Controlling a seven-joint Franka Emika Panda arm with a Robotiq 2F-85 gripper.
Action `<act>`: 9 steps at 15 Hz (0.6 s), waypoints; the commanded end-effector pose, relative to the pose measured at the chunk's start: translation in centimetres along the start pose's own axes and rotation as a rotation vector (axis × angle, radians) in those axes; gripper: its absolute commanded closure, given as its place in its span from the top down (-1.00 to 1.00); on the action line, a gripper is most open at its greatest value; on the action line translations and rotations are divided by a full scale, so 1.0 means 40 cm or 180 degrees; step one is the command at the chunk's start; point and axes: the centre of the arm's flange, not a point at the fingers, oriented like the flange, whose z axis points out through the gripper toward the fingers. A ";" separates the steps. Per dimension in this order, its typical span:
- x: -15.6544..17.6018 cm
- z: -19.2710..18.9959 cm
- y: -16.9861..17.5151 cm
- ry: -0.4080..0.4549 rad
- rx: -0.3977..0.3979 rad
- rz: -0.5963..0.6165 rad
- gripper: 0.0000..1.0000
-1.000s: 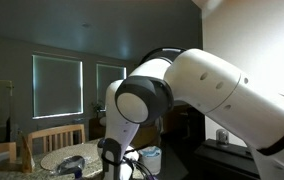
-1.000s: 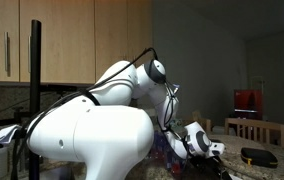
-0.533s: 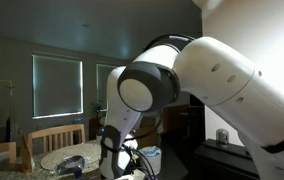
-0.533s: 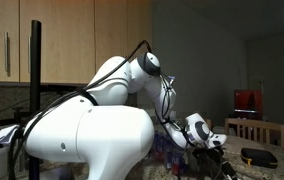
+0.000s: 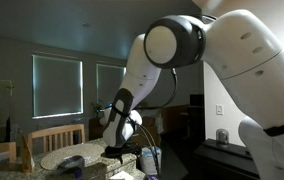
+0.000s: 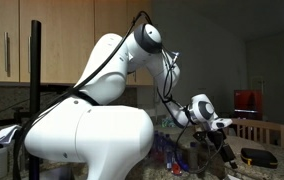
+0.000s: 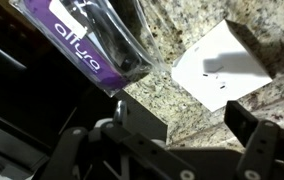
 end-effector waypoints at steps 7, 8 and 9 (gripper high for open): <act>-0.144 -0.087 0.293 -0.1092 -0.0038 -0.0987 1.00; -0.163 -0.080 0.314 -0.1190 -0.0033 -0.1114 1.00; -0.180 -0.076 0.334 -0.1277 -0.0030 -0.1253 1.00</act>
